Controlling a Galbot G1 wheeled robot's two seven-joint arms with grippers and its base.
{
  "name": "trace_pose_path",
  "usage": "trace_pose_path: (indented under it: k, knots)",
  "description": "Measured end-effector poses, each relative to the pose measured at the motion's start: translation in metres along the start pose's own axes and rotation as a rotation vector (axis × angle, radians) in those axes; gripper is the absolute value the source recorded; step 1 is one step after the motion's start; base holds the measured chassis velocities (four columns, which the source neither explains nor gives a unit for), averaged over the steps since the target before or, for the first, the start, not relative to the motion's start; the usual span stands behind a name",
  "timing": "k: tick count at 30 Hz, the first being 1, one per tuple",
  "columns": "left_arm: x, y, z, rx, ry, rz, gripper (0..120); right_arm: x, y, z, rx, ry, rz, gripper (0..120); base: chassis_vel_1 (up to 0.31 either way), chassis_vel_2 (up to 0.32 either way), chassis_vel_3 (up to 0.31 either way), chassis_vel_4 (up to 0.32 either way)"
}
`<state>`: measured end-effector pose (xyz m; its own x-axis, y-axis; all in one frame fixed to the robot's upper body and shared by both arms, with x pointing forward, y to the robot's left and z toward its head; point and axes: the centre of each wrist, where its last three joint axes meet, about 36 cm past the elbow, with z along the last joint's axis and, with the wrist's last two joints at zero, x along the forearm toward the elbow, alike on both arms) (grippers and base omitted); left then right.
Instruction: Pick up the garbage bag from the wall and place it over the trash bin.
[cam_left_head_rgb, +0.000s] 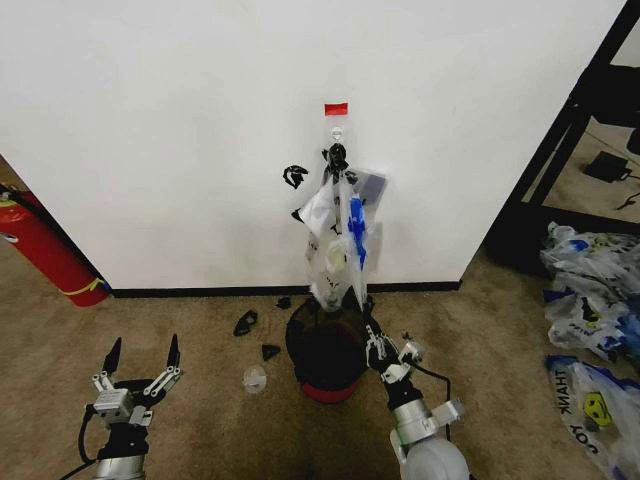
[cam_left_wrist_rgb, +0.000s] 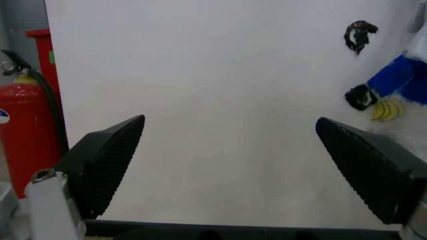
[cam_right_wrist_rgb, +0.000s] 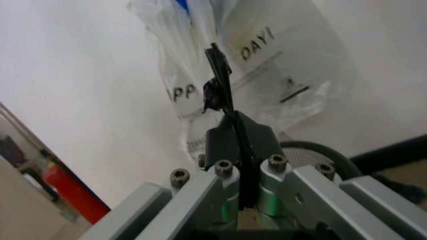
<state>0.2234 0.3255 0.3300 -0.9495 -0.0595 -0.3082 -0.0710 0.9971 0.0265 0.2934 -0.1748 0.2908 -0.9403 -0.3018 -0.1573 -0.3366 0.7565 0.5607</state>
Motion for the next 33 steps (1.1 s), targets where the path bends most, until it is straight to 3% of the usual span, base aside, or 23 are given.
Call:
trace_pose_path:
  k: [14, 21, 24, 27, 28, 33]
  knots:
    - [-0.008, 0.003, 0.001, 0.005, -0.005, 0.007, 100, 0.023, 0.003, 0.006, 0.056, 0.016, 0.023, 0, 0.0, 0.0, 0.0, 0.0]
    - [-0.031, 0.0, -0.003, 0.014, -0.02, 0.049, 100, -0.029, -0.016, -0.002, 0.091, -0.101, 0.019, 0, 0.0, 0.0, 0.0, 0.0]
    - [-0.05, -0.003, -0.007, 0.02, -0.049, 0.087, 100, -0.053, -0.019, -0.01, 0.1, -0.162, -0.029, 0, 0.0, 0.0, 0.0, 0.0]
    - [-0.095, -0.022, -0.019, 0.083, -0.118, 0.175, 100, -0.089, -0.02, -0.024, 0.127, -0.246, -0.174, 0, 0.0, 0.0, 0.0, 0.0]
    - [-0.095, -0.022, -0.019, 0.083, -0.118, 0.175, 100, -0.089, -0.02, -0.024, 0.127, -0.246, -0.174, 0, 0.0, 0.0, 0.0, 0.0]
    - [-0.143, -0.064, -0.032, 0.251, -0.143, 0.335, 100, -0.112, -0.021, -0.022, 0.173, -0.276, -0.338, 0, 0.0, 0.0, 0.0, 0.0]
